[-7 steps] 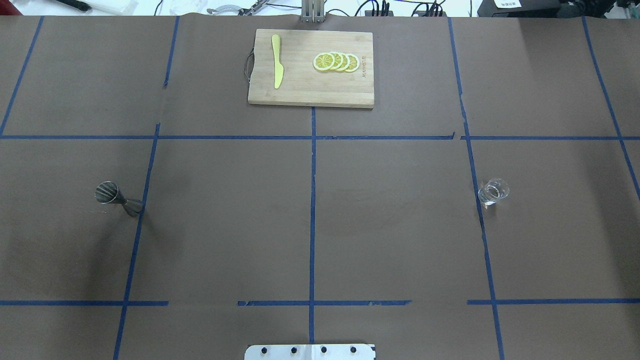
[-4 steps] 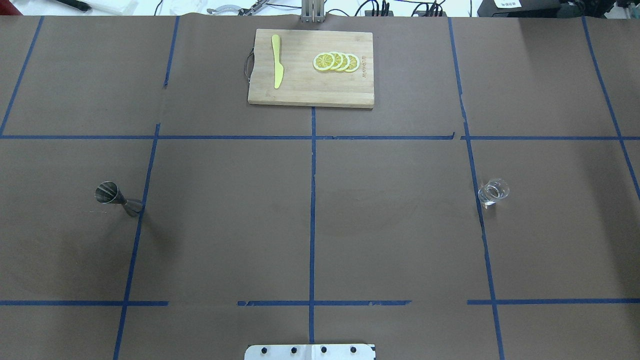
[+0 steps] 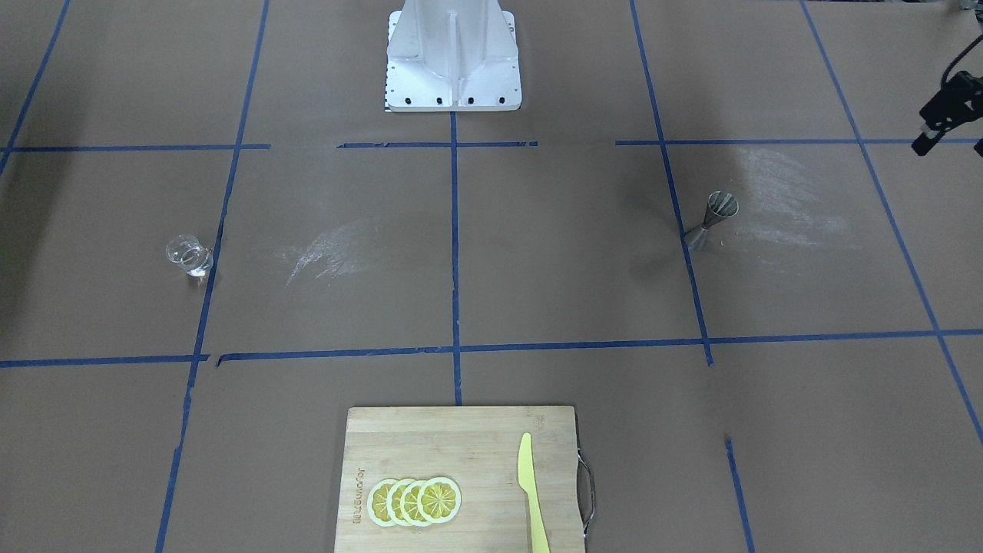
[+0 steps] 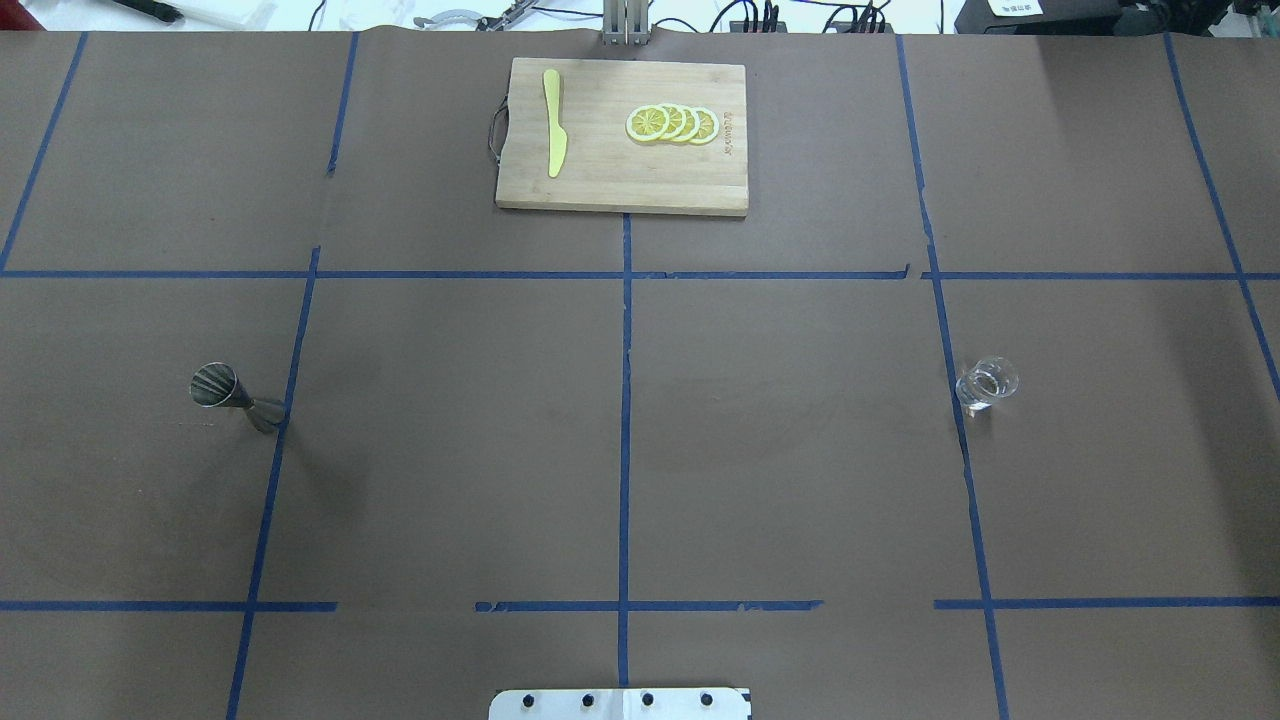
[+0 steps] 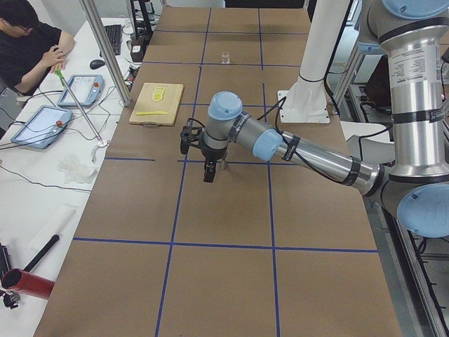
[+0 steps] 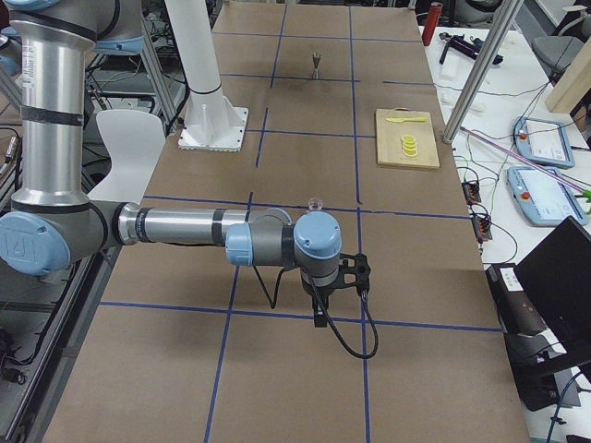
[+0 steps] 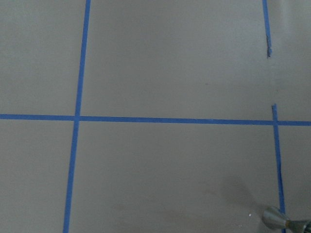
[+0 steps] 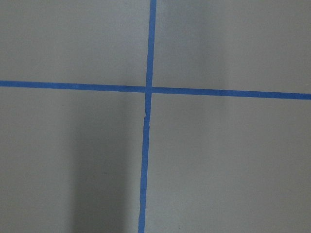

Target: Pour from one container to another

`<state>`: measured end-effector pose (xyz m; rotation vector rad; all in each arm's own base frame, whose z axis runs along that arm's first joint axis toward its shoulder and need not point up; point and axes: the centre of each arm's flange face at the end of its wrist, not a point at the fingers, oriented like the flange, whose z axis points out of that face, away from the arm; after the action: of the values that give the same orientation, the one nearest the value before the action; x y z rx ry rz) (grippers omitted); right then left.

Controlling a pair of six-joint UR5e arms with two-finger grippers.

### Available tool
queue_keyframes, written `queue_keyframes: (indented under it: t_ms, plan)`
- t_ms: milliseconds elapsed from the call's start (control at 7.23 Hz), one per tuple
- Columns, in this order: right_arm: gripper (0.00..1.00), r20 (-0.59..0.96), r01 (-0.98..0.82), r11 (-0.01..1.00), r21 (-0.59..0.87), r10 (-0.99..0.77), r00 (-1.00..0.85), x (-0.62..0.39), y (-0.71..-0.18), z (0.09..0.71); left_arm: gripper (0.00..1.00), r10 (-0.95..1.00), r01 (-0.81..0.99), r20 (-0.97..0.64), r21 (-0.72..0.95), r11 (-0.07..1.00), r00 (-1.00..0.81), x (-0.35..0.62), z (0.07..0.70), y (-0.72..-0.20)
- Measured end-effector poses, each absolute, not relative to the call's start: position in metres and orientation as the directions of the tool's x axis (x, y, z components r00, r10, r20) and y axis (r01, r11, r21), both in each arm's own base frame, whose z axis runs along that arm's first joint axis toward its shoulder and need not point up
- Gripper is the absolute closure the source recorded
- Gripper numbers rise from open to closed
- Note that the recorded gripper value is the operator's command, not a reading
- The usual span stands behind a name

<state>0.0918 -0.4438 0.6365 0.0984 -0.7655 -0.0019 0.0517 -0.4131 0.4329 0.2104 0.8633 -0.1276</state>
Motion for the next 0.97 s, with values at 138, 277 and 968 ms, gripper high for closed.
queue_keyframes:
  t_ms: [138, 277, 968]
  plan:
    - [0.0, 0.689, -0.034, 0.995, 0.093, -0.04, 0.723, 0.092, -0.446, 0.635, 0.0, -0.071, 0.239, -0.783, 0.1, 0.966, 0.617, 0.083, 0.401, -0.399]
    - [0.0, 0.689, -0.033, 0.995, 0.091, -0.039, 0.724, 0.092, -0.445, 0.636, 0.0, -0.095, 0.27, -0.808, 0.081, 0.96, 0.582, 0.102, 0.377, -0.385]
    - [0.0, 0.714, -0.036, 0.998, 0.047, -0.008, 0.7, 0.089, -0.426, 0.653, 0.0, -0.098, 0.373, -0.838, 0.132, 0.918, 0.536, 0.187, 0.377, -0.312]
